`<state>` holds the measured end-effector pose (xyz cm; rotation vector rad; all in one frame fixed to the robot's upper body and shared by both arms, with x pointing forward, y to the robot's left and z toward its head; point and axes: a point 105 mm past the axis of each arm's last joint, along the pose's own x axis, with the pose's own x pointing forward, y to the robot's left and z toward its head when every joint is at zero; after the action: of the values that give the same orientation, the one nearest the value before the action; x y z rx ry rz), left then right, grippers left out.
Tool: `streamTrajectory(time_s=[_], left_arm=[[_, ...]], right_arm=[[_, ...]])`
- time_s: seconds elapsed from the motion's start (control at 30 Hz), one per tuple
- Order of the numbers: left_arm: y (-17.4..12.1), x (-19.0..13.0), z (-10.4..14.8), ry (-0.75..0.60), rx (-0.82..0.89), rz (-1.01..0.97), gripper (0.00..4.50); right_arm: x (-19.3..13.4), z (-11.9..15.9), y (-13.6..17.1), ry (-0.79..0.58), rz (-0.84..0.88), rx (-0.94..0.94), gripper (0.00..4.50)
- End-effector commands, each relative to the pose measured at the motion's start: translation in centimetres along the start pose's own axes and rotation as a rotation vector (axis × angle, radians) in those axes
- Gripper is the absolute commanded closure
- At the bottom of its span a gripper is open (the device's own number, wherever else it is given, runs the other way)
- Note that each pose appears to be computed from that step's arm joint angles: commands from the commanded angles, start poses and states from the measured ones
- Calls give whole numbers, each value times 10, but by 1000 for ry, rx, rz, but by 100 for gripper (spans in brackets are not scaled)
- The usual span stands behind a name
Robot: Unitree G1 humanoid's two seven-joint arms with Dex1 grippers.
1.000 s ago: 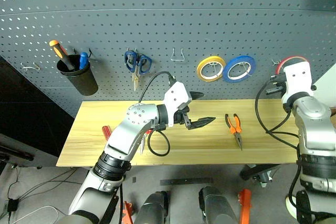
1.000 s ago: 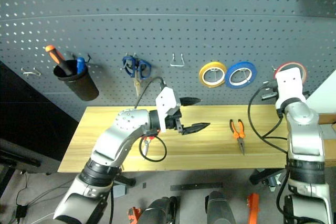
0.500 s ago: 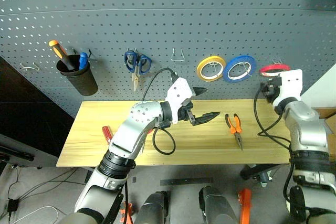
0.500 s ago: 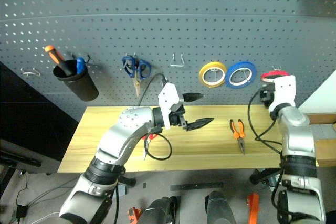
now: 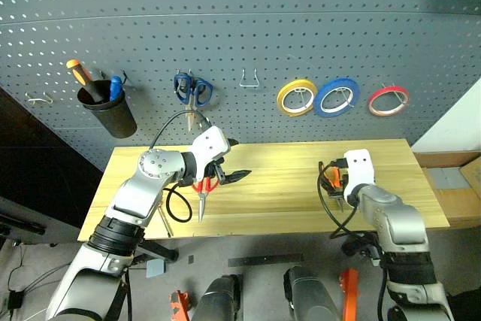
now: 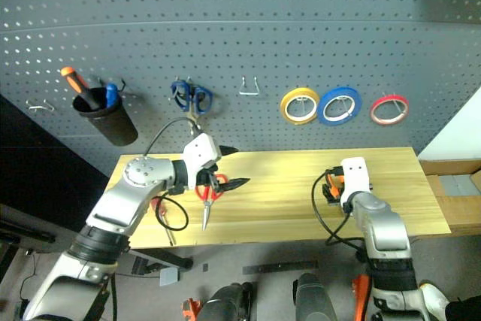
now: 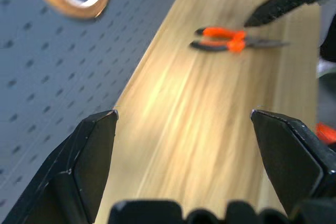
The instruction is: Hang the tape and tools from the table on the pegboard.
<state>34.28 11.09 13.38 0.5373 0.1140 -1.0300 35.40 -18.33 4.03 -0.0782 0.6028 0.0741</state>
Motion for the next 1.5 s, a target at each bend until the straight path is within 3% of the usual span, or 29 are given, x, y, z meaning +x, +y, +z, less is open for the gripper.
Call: streamTrajectory(time_s=[0.03, 0.37, 0.7, 1.1, 1.23, 1.43, 1.5], left_arm=[[4, -4, 14, -44, 32, 5, 13], [-4, -2, 14, -48, 19, -3, 13], [-5, -1, 14, -49, 11, 3, 13], [-4, -1, 16, -55, 5, 8, 13], [-4, -1, 14, -52, 1, 12, 13], [-4, -9, 6, -33, -30, 34, 13], [-2, -13, 2, -22, -38, 57, 13]], right_arm=[[13, 8, -10, 4, -57, -5, 2], [44, 4, -28, 75, -109, -21, 2], [55, -16, -31, 174, -78, 80, 2], [60, -21, -33, 226, -76, 14, 2], [62, -18, -28, 213, -72, -38, 80], [63, -14, -20, 185, -83, -46, 264], [63, -9, -18, 162, -86, -40, 266]])
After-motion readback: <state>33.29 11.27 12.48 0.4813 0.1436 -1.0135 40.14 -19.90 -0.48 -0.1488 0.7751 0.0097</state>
